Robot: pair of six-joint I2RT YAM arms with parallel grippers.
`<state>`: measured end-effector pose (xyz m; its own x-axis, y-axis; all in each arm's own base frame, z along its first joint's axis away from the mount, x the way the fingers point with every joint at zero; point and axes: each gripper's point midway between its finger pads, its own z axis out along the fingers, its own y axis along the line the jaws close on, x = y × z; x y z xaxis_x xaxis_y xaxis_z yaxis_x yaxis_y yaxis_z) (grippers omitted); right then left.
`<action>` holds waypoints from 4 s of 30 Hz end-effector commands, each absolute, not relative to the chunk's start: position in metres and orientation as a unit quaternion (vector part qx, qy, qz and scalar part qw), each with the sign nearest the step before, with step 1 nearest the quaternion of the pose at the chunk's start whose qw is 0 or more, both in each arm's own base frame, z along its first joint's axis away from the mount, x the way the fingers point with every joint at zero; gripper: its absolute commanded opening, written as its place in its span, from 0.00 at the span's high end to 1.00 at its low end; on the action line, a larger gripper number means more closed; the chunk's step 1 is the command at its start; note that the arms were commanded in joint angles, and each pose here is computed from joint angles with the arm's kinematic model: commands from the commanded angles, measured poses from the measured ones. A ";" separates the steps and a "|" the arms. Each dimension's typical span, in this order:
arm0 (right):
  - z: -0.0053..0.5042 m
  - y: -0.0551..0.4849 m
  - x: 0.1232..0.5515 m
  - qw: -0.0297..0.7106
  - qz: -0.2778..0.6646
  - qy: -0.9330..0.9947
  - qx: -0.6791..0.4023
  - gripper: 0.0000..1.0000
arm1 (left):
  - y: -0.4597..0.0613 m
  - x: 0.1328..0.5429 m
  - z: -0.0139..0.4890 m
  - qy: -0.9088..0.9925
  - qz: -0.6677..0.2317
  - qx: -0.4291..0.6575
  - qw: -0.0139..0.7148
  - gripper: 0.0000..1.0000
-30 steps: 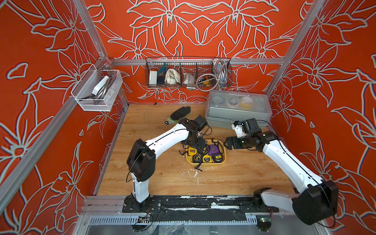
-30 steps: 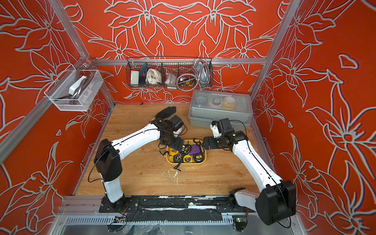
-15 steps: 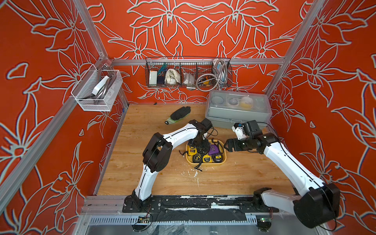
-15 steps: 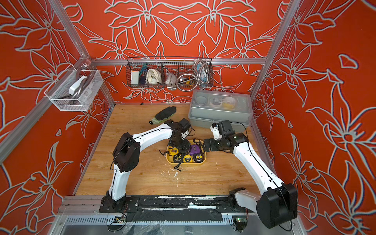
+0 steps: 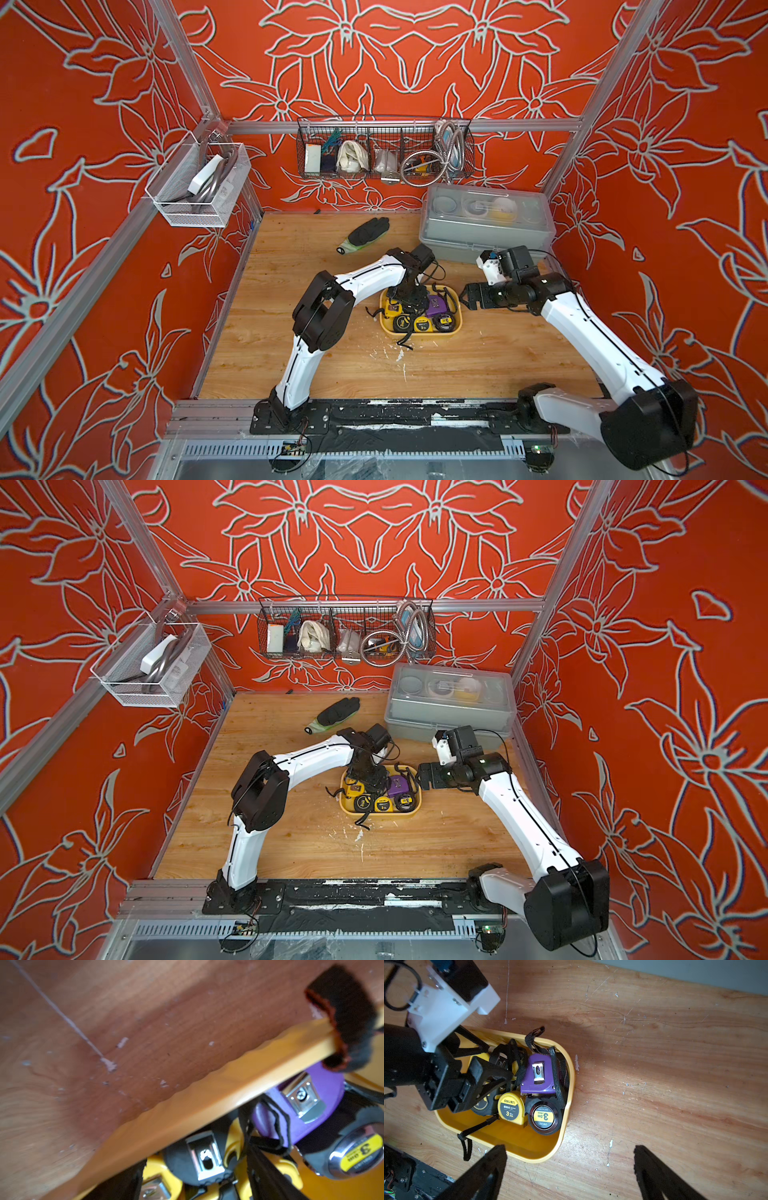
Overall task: Take the tape measure out of the storage box
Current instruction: Pick up the tape measure from the storage box.
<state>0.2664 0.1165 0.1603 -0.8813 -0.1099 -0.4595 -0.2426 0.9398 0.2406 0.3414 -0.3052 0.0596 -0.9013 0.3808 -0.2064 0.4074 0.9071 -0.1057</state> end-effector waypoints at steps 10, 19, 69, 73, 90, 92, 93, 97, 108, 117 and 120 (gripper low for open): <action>0.153 0.114 0.257 0.212 0.150 0.961 -0.090 0.03 | -0.293 0.359 0.084 0.976 -0.057 0.152 0.141 0.26; 0.155 0.114 0.257 0.217 0.150 0.960 -0.093 0.03 | -0.303 0.365 0.056 0.980 -0.053 0.157 0.106 0.25; 0.186 0.190 0.257 0.226 0.390 0.884 -0.125 0.06 | -0.314 0.323 0.152 0.923 -0.125 0.313 0.187 0.56; 0.196 0.210 0.265 0.212 0.456 0.856 -0.121 0.07 | -0.313 0.306 0.170 0.901 -0.152 0.355 0.197 0.56; 0.210 0.261 0.261 0.134 0.558 0.807 -0.136 0.14 | -0.321 0.289 0.221 0.849 -0.221 0.382 0.289 0.55; 0.209 0.269 0.257 0.127 0.562 0.804 -0.145 0.15 | -0.324 0.291 0.222 0.849 -0.219 0.383 0.292 0.56; 0.211 0.273 0.254 0.127 0.568 0.800 -0.150 0.16 | -0.325 0.292 0.222 0.848 -0.218 0.384 0.293 0.55; 0.208 0.278 0.249 0.111 0.572 0.798 -0.152 0.22 | -0.324 0.301 0.226 0.848 -0.199 0.377 0.316 0.55; 0.215 0.285 0.253 0.103 0.598 0.782 -0.145 0.73 | -0.331 0.310 0.232 0.841 -0.195 0.374 0.338 0.35; 0.220 0.216 0.297 0.180 0.556 0.810 -0.052 0.80 | -0.319 0.323 0.261 0.858 -0.182 0.315 0.364 0.00; 0.222 0.151 0.314 0.237 0.514 0.824 0.023 0.80 | -0.316 0.326 0.250 0.880 -0.167 0.299 0.328 0.00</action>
